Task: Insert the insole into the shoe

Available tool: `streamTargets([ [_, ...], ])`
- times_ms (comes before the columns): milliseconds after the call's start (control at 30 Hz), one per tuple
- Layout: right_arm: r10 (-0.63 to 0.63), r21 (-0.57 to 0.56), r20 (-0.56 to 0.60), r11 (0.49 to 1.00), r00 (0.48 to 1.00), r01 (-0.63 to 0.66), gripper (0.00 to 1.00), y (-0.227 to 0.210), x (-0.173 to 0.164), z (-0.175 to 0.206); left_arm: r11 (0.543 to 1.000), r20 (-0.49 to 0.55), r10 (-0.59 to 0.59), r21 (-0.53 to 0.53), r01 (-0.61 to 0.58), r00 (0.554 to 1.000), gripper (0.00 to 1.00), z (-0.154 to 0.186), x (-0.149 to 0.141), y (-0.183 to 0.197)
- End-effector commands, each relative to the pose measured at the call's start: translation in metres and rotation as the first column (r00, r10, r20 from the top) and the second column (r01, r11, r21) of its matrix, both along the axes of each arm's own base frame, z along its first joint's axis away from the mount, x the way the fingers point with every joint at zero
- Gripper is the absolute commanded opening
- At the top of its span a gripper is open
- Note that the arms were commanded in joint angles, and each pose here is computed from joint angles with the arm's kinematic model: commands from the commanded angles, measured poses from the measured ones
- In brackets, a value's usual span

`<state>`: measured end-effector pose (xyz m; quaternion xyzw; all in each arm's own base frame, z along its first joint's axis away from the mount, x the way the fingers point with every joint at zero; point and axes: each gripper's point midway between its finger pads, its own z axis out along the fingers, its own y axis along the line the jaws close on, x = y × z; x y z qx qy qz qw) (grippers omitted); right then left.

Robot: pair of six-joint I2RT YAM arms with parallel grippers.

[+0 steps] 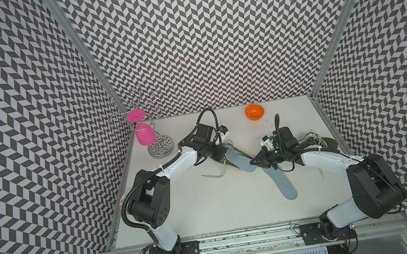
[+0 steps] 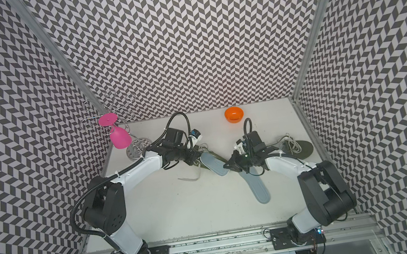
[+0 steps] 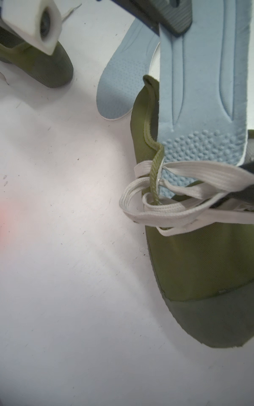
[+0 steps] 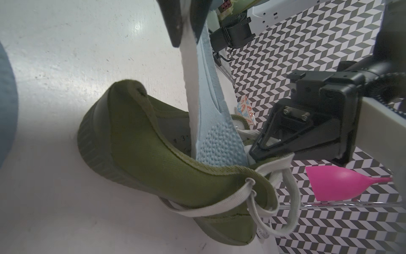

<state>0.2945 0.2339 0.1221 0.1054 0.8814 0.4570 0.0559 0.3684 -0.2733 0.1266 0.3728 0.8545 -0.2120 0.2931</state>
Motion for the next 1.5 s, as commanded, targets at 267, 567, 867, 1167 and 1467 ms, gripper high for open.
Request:
streamTargets([
  [267,0.162,-0.423,0.209,0.904,0.964,-0.060,0.01,-0.020,0.024,-0.005,0.996,0.036,-0.079,-0.048,0.081,0.996,0.01,0.020,-0.003,-0.015],
  [567,0.153,-0.508,0.272,0.861,0.950,0.006,0.01,-0.034,0.045,0.003,0.985,0.047,-0.154,-0.073,0.157,0.987,0.01,0.029,-0.016,-0.022],
  [867,0.278,-0.539,0.323,0.840,0.905,-0.065,0.01,0.005,0.060,0.019,0.978,0.071,-0.196,-0.064,0.201,0.978,0.01,0.032,-0.018,-0.034],
  [1167,0.363,-0.573,0.427,0.817,0.828,-0.063,0.02,0.022,0.073,0.032,0.965,0.102,-0.232,-0.104,0.243,0.967,0.01,0.040,-0.023,-0.038],
  [1467,0.417,-0.552,0.496,0.829,0.761,-0.095,0.01,0.038,0.080,0.043,0.953,0.088,-0.239,-0.171,0.251,0.967,0.01,0.049,-0.019,-0.028],
])
